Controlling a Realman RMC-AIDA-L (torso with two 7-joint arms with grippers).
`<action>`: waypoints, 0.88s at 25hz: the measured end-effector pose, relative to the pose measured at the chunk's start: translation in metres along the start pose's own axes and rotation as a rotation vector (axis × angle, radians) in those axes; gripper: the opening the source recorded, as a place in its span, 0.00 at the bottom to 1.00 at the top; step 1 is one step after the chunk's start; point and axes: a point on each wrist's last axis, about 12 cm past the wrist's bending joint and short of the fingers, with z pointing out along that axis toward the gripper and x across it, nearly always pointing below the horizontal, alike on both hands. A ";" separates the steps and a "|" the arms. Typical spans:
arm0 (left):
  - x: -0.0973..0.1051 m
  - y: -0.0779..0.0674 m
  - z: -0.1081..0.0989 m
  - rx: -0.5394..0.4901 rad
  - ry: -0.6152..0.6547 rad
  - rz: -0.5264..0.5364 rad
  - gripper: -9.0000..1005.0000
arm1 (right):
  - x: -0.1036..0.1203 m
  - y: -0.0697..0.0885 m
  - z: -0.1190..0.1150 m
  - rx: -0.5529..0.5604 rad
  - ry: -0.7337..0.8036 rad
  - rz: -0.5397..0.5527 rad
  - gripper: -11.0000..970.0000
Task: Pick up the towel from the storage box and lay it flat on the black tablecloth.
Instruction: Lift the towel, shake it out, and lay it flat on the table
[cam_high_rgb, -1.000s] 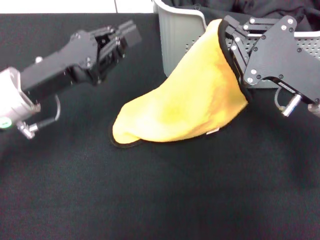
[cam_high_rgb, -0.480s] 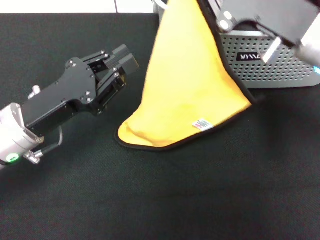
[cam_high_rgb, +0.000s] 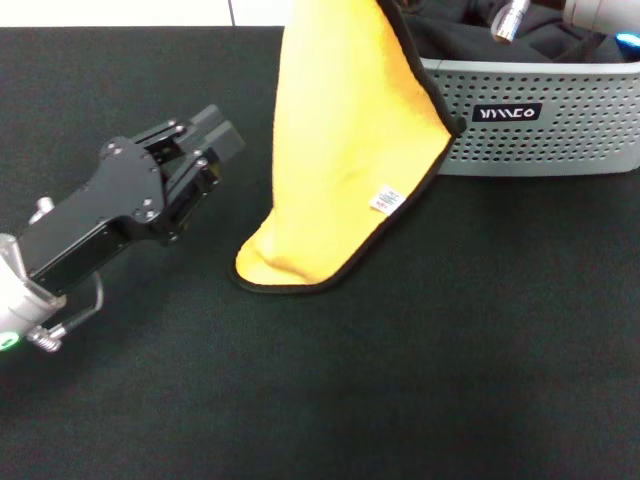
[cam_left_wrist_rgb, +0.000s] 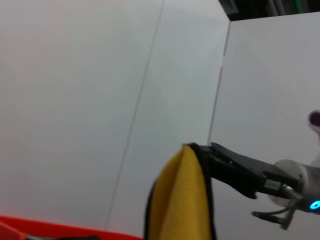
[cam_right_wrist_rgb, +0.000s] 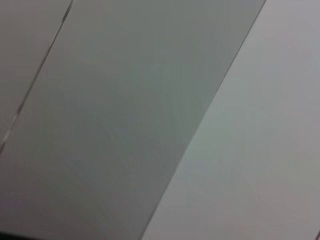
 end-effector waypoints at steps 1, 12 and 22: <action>0.000 0.000 -0.002 -0.008 -0.001 0.002 0.24 | -0.002 -0.001 0.000 -0.024 0.021 0.014 0.02; -0.002 0.002 -0.013 -0.065 -0.016 0.053 0.24 | -0.026 -0.007 0.017 -0.275 0.296 0.163 0.02; -0.001 0.004 -0.014 -0.082 -0.008 0.065 0.24 | -0.069 -0.036 0.034 -0.325 0.368 0.137 0.02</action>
